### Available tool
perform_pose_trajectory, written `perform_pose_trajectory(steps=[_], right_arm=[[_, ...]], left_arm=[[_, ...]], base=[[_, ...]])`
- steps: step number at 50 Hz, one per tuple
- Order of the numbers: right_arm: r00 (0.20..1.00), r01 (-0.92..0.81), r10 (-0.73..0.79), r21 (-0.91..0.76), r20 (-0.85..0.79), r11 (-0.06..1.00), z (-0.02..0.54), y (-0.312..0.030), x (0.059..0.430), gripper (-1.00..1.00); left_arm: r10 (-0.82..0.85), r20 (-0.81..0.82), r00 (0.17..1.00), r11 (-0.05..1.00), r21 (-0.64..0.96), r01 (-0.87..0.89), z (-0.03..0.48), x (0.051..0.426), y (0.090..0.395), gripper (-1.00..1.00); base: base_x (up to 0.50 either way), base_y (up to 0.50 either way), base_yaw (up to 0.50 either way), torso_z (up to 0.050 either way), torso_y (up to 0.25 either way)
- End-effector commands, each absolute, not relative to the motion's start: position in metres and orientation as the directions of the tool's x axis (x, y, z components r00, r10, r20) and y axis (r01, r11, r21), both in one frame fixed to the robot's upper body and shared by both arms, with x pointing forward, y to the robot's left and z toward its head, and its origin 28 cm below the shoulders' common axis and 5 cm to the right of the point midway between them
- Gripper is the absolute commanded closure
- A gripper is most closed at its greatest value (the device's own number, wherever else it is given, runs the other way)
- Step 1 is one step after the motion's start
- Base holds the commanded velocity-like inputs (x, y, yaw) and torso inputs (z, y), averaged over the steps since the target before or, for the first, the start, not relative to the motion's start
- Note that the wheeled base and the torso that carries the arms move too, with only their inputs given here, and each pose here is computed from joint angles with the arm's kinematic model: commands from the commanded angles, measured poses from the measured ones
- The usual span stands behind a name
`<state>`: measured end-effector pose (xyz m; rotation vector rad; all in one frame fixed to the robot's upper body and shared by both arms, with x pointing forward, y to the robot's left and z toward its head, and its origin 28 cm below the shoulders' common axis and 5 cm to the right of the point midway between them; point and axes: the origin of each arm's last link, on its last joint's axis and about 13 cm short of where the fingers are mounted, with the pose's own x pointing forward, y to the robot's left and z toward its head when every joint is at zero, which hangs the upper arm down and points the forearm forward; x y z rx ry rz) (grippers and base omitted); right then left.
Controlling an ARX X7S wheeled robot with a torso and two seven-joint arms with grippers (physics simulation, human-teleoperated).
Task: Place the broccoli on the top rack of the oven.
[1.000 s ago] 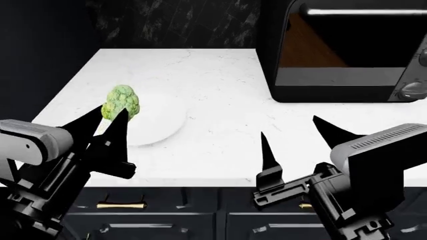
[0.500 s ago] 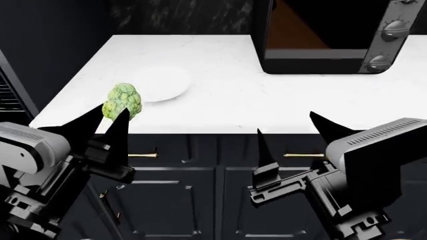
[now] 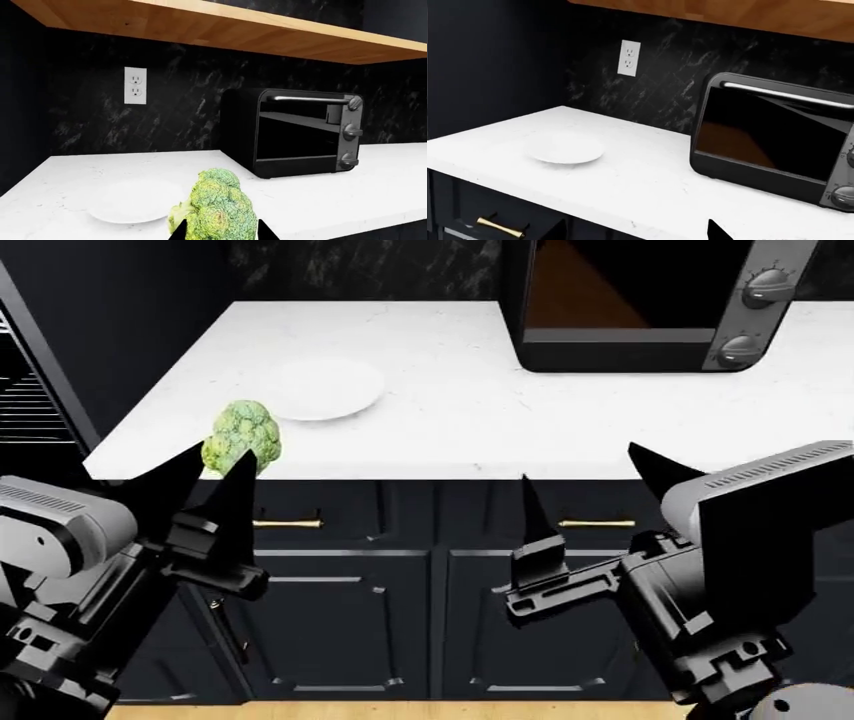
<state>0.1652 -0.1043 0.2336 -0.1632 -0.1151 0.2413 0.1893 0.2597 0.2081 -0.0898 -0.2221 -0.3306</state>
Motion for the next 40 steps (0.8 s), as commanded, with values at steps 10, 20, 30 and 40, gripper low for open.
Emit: perform_pose_trajectory(steps=[10, 20, 30, 40], right_arm=[[0.972, -0.215, 0.227, -0.165, 0.053, 0.963, 0.2534, -0.1030, 0.1705, -1.00], [0.970, -0.227, 0.240, -0.197, 0.046, 0.954, 0.2569, -0.1021, 0.1692, -1.00], [0.966, -0.237, 0.253, -0.194, 0.061, 0.952, 0.2545, -0.1034, 0.1677, -1.00], [0.966, -0.231, 0.248, -0.191, 0.068, 0.954, 0.2525, -0.1044, 0.1642, -1.00]], left_arm=[[-0.286, 0.261, 0.922, 0.951, -0.040, 0.306, 0.2188, 0.1902, 0.2640, 1.00], [-0.287, 0.266, 0.920, 0.951, -0.036, 0.307, 0.2214, 0.1881, 0.2642, 1.00], [-0.279, 0.268, 0.922, 0.954, -0.031, 0.298, 0.2233, 0.1845, 0.2642, 1.00], [-0.290, 0.267, 0.919, 0.952, -0.019, 0.306, 0.2247, 0.1834, 0.2627, 1.00]], base=[[0.00, 0.00, 0.00, 0.000, 0.000], [0.00, 0.44, 0.00, 0.000, 0.000], [0.00, 0.50, 0.00, 0.000, 0.000], [0.00, 0.50, 0.00, 0.000, 0.000]])
